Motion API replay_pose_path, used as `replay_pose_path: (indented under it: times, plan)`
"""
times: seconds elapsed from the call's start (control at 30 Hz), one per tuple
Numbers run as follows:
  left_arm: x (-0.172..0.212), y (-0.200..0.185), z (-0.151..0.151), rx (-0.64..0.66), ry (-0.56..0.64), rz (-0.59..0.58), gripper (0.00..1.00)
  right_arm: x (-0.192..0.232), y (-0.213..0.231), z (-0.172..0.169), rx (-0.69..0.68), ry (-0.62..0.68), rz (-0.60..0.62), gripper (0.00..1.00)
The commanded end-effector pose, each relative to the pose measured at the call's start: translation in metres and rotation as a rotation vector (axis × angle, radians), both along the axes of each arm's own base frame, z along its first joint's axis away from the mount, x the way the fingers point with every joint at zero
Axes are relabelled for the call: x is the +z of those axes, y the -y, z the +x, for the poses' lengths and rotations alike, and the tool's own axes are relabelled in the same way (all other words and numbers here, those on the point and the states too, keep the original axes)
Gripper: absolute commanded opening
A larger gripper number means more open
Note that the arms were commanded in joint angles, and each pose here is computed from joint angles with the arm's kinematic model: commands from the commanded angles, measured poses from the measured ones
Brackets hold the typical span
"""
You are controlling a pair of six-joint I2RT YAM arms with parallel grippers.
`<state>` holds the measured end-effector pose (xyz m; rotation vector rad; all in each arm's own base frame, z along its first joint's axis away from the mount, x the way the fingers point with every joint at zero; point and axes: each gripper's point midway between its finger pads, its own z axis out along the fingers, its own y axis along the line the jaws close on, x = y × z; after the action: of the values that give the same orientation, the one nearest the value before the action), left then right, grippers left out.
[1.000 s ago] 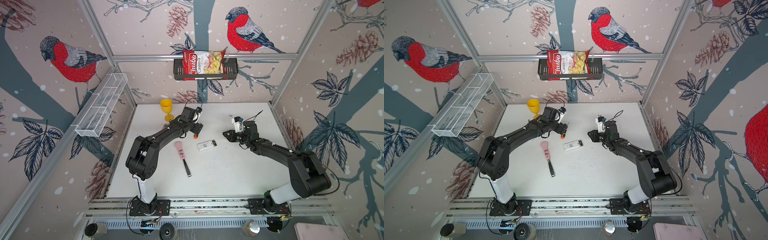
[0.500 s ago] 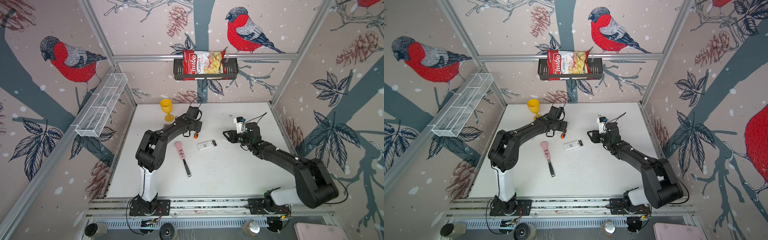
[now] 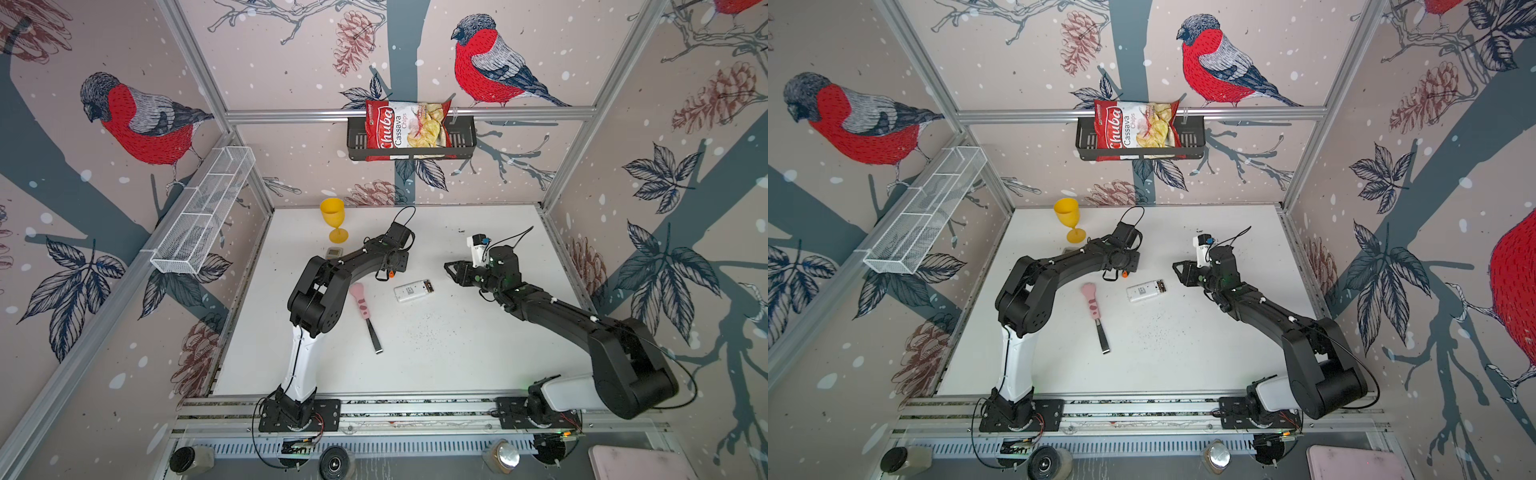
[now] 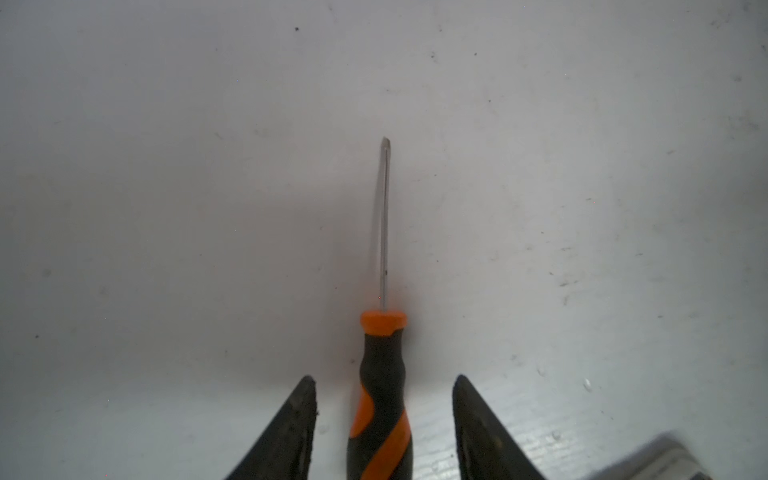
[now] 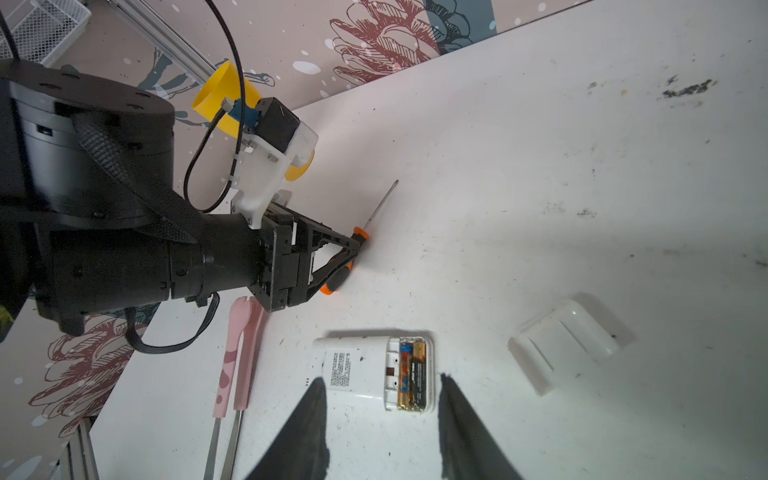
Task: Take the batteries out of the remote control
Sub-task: 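Grasp the screwdriver handle with the left gripper and lift it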
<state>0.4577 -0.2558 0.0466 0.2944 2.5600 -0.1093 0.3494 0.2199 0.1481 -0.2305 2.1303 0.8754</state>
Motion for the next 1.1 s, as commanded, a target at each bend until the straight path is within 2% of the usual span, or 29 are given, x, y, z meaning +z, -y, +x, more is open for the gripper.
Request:
replay_pose_path:
  times: [0.0, 0.13, 0.33, 0.57, 0.67, 0.8, 1.07]
  plan:
    - [-0.006, -0.009, 0.002, 0.042, -0.013, 0.017, 0.51, 0.009, -0.004, 0.005, 0.001, 0.037, 0.021, 0.45]
    - [-0.015, -0.004, 0.003, 0.025, -0.041, 0.005, 0.42, 0.007, -0.004, 0.006, 0.002, 0.032, 0.018, 0.45]
    - [-0.027, -0.006, 0.005, 0.028, -0.063, 0.004, 0.36, 0.006, -0.005, 0.006, 0.004, 0.028, 0.02, 0.45]
    - [-0.02, -0.002, 0.008, -0.001, -0.047, -0.028, 0.07, 0.004, -0.003, 0.006, -0.002, 0.031, 0.009, 0.47]
    - [0.0, 0.0, 0.009, -0.01, -0.007, -0.071, 0.0, 0.001, 0.001, 0.009, -0.005, 0.029, 0.011, 0.5]
    - [0.045, 0.009, 0.012, -0.025, 0.08, -0.23, 0.0, 0.005, 0.003, 0.009, 0.018, 0.042, 0.062, 0.55]
    - [0.152, 0.029, 0.013, -0.098, 0.302, -0.755, 0.0, 0.044, -0.01, -0.009, 0.12, 0.181, 0.251, 0.65]
